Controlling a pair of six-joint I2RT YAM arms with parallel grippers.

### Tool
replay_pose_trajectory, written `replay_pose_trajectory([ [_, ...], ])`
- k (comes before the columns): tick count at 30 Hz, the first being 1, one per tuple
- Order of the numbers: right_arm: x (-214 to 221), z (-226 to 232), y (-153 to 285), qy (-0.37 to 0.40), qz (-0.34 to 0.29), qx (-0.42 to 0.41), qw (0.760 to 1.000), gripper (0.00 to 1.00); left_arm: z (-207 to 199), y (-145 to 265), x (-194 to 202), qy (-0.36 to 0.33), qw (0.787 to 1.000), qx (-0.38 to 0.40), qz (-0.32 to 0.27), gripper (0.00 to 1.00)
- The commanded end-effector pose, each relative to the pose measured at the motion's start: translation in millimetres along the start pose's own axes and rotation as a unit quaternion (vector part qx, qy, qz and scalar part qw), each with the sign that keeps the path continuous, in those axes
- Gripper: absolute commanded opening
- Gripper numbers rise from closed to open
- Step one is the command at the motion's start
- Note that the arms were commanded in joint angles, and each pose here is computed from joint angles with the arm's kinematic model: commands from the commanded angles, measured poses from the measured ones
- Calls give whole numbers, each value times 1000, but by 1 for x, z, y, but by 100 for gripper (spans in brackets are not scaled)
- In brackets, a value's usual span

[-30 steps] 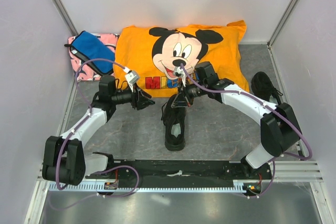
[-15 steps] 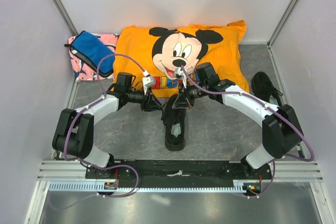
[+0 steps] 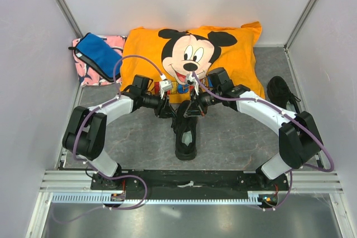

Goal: Tie the shoes

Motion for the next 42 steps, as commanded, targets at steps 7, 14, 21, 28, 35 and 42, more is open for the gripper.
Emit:
replay_pose_trajectory([
  [7,-9,2,5,30,-15,0,999,0,1,-9,12,71,997,-16,23,45],
  [14,-8,1,5,27,-13,0,1000,0,2,-11,23,105,994,-22,36,44],
  [21,-8,1,6,27,-14,0,1000,0,2,-11,32,126,991,-27,45,44],
  [28,-8,0,4,25,-14,-1,1000,0,5,-13,35,142,988,-29,50,38],
  [35,-7,-1,6,26,-12,3,1000,0,-2,-6,26,116,992,-27,36,11],
  [42,-3,-4,7,27,-7,16,1000,0,-41,17,10,87,996,3,9,2],
])
Point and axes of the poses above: each gripper's point midway between its finger pads, its own y axis back along the fingers, its own z axis along the line the jaws close on, x = y × z, the point moved 5 cm from there along y, back along the fingers, and after that the axes turned 13 degrees about y, right-handed, at the moved point
